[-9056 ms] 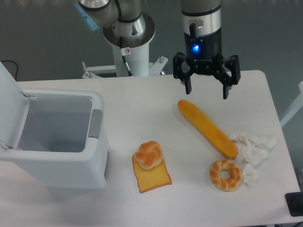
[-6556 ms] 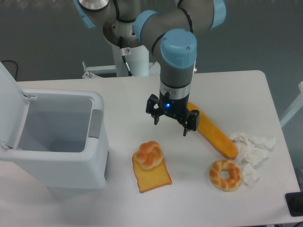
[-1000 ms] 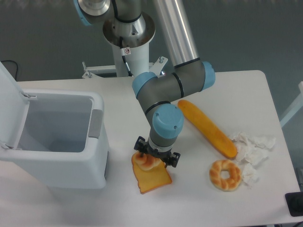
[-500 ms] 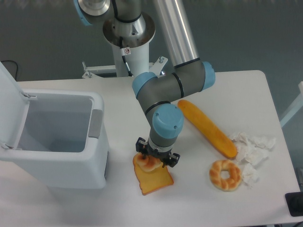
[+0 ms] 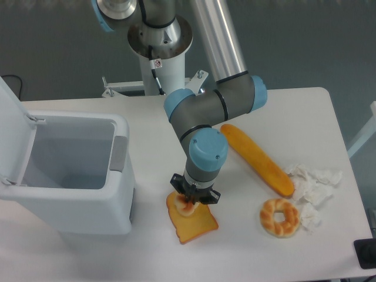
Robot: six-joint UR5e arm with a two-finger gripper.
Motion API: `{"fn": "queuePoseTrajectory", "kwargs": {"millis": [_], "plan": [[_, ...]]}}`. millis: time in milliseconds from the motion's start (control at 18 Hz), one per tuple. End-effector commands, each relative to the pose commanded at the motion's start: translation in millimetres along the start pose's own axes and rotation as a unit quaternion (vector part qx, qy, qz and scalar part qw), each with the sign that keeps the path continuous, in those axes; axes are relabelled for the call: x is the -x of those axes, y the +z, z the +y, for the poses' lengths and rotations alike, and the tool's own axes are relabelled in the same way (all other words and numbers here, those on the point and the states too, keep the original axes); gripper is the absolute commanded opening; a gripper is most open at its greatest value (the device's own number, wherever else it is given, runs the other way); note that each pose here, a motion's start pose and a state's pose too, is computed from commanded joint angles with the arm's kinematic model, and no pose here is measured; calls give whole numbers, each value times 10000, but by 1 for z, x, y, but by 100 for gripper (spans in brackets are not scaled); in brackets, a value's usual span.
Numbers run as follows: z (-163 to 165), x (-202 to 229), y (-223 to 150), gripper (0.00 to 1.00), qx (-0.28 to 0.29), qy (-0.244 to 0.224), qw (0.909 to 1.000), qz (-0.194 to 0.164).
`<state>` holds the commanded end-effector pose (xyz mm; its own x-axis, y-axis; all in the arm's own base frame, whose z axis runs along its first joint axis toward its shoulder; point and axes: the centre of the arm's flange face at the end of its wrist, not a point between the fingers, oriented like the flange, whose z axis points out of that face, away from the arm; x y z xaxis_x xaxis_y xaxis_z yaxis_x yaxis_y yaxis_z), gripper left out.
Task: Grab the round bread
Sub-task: 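Lift the braided bun off the toast slice, then raise the held bun up beside the baguette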
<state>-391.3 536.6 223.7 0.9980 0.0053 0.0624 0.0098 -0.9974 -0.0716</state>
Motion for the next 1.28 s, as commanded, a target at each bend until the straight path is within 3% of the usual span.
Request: {"fn": "queuePoseTrajectory", "kwargs": {"millis": [167, 389, 500, 778, 944, 1278], "plan": [[-4, 7, -15, 2, -92, 105, 9998, -105], [1, 10, -48, 3, -228, 617, 9974, -297], [9, 14, -80, 3, -360, 974, 9934, -495], [12, 20, -111, 2, -459, 1391, 9864, -749], [15, 12, -142, 2, -541, 1816, 9770, -973], [42, -4, -199, 3, -574, 1872, 9740, -1142]]}}
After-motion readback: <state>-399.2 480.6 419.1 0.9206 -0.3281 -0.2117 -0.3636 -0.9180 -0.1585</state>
